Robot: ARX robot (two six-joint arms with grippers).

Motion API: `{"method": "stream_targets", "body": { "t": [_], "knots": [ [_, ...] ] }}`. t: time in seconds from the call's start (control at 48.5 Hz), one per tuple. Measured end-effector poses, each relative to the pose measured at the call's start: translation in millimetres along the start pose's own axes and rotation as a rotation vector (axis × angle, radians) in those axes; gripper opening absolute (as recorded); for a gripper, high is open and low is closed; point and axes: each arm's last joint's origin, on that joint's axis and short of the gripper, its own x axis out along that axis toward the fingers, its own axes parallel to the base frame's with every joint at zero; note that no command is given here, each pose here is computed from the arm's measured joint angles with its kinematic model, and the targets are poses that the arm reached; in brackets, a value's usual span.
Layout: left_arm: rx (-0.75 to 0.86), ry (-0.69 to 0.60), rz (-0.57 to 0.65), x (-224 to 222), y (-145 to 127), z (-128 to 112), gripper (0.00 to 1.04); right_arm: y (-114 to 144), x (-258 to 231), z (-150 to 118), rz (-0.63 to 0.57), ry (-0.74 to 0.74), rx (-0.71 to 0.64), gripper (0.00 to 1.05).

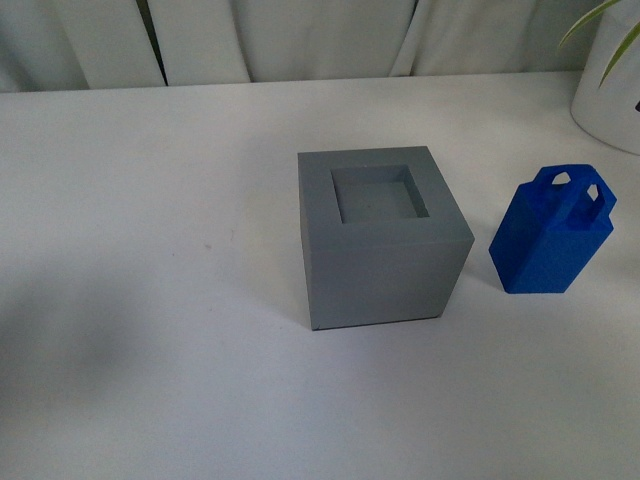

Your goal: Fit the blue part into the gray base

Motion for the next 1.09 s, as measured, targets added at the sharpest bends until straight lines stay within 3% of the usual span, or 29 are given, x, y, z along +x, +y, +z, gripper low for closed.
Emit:
{"method": "stream_targets", "body": {
  "t": [0.247, 0.886, 1.009, 1.092],
  "knots": [
    [0.000, 0.000, 0.000, 0.0, 0.0, 0.0, 0.99, -25.2, 29.4, 18.1, 0.090, 0.099, -0.073, 0.97],
    [0.000, 0.000, 0.000, 0.0, 0.0, 0.0, 0.99, -26.7, 73.6, 28.6, 0.185, 0.200, -0.158, 0.97],
    [0.000, 0.000, 0.000, 0.0, 0.0, 0.0, 0.99, -27.7, 76.8, 26.8, 0.185, 0.216, -0.162, 0.74],
    [0.000, 0.000, 0.000, 0.0, 0.0, 0.0, 0.99, -28.0, 76.5, 25.9, 0.186, 0.216, -0.161, 0.65]
  ]
}}
